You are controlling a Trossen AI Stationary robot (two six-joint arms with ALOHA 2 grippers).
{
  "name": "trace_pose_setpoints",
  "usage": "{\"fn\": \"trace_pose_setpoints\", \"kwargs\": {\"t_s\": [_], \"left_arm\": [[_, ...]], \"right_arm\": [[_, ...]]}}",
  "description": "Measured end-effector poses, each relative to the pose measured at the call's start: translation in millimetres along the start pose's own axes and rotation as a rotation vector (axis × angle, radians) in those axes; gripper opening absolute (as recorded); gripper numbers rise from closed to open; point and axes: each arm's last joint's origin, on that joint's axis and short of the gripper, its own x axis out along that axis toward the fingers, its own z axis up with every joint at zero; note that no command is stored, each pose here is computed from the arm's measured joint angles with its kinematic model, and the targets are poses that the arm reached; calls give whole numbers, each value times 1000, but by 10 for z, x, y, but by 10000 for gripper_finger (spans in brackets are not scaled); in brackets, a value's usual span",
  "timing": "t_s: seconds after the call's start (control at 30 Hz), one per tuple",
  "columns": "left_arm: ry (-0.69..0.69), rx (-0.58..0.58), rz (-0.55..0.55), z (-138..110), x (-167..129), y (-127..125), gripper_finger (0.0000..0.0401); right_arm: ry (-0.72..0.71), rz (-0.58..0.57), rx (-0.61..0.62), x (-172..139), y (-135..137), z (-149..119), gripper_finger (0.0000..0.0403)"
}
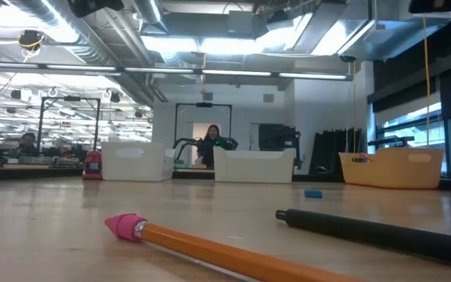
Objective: Sort crayons/erasers/pens/pencils in bins
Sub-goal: Put the blue crayon into the right white bin
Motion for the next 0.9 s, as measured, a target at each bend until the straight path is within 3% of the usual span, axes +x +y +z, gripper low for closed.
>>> {"fn": "trace_pose_setpoints", "kwargs": {"t_s": [0.2, 0.43, 0.63, 0.9], "left_arm": [[0, 4, -1, -1, -1, -1, 77], [-40, 123, -46, 25, -11, -59, 77], [-131, 193, -127, 85, -42, -168, 77], [-148, 185, -136, 104, -44, -177, 76]], "right_arm": [[5, -55, 103, 184, 21, 58, 101], [57, -160, 167, 581, 29, 141, 101], [89, -202, 170, 967, 31, 239, 101], [124, -251, 151, 1241, -74, 362, 101]]}}
